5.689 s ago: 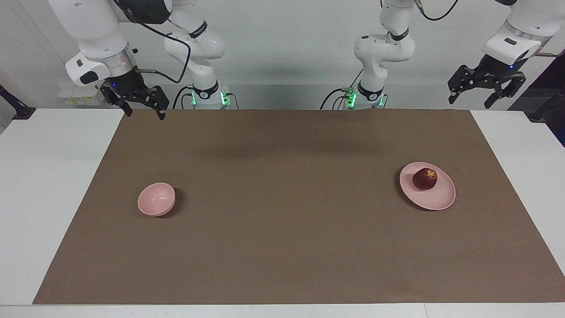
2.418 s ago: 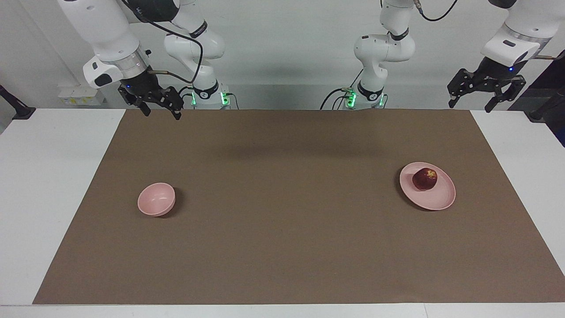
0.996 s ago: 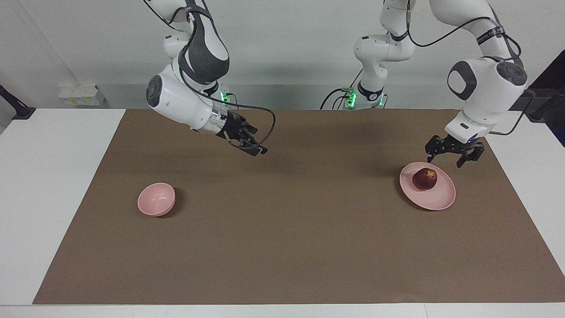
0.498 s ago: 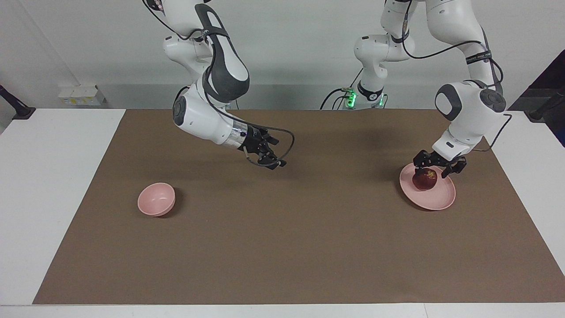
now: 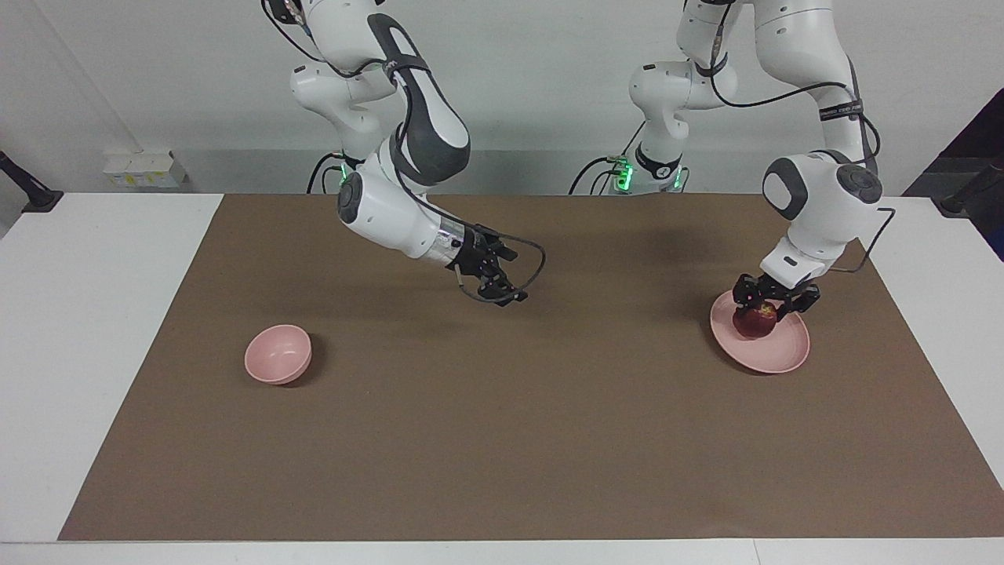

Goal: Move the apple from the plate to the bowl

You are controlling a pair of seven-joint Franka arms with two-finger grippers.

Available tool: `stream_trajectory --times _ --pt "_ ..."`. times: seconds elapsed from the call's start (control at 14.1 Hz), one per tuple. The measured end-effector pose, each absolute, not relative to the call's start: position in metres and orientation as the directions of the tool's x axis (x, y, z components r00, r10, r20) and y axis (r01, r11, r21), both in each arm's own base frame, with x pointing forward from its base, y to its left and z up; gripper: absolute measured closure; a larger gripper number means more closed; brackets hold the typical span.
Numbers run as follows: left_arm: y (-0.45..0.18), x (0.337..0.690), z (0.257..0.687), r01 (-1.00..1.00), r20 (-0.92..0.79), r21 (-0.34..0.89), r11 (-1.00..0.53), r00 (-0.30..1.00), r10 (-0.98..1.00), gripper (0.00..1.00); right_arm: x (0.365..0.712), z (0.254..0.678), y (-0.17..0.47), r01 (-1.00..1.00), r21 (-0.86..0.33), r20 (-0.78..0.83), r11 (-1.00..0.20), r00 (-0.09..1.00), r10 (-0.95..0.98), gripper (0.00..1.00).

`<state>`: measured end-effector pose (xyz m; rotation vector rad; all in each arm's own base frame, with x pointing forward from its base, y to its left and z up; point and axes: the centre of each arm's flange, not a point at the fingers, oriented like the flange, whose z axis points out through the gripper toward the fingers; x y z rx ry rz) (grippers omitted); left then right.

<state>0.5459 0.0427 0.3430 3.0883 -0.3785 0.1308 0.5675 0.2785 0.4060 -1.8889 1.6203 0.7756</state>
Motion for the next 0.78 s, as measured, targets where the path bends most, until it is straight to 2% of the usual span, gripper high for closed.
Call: stream_trajectory --times 0.57,0.78 --pt "0.039 0.554 0.356 -0.248 0.128 0.005 -0.969 0.961 -0.245 0.23 0.565 0.407 0.286 -0.99 -0.03 -0.724 -0.139 0.118 -0.679 0.0" --pt "0.025 0.56 0.381 -0.223 0.178 0.064 -0.973 0.962 -0.209 0.23 0.565 0.407 0.286 -0.99 -0.03 -0.725 -0.139 0.117 -0.679 0.0"
